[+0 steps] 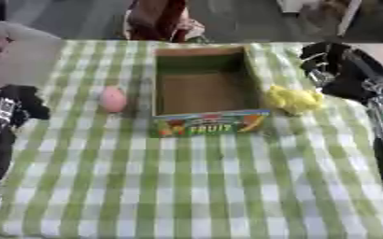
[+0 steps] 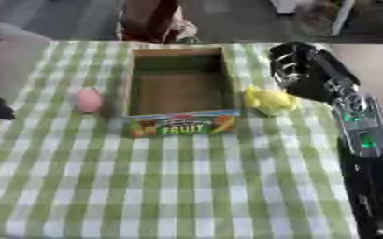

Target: Pick up objects on the table and place them in the box.

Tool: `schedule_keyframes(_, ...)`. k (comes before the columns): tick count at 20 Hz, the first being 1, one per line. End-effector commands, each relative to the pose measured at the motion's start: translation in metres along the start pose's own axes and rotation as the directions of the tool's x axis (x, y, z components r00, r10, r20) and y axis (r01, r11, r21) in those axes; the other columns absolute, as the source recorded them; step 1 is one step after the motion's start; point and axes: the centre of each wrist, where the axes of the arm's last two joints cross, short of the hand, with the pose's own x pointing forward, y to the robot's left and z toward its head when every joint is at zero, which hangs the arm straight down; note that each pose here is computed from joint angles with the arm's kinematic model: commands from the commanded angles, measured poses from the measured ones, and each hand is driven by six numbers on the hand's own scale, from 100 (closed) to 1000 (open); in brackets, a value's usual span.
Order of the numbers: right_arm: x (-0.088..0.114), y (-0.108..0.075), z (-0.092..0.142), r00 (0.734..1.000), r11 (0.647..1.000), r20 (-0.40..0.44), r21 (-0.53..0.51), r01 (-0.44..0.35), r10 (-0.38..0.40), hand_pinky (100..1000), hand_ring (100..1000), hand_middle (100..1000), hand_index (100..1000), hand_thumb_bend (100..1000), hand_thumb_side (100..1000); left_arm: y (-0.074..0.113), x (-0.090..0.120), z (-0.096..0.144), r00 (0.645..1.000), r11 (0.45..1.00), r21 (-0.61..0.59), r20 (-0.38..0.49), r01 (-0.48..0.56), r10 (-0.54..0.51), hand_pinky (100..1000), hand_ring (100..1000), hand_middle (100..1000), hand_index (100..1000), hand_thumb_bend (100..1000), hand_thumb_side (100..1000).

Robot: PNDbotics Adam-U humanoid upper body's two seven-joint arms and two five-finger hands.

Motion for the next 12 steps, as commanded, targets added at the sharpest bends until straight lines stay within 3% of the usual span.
schedule_keyframes(1,0.0091,-0.0094,-0.0023,0.999,1.000,0.021,-0.011,-0.028,0.028,629,702,702,791,100,303,0.0040,0.0061,-0.0023,1.000,1.000,-0.004,0.018,0.017,-0.017,587,550,518,673,100,673)
schedule_keyframes(12,0.0090,-0.0097,-0.0021,0.999,1.000,0.020,-0.014,-0.027,0.027,628,702,701,791,100,304,0.0049,0.0058,-0.0026,1.000,1.000,-0.004,0.016,0.022,-0.022,588,550,518,674,100,671)
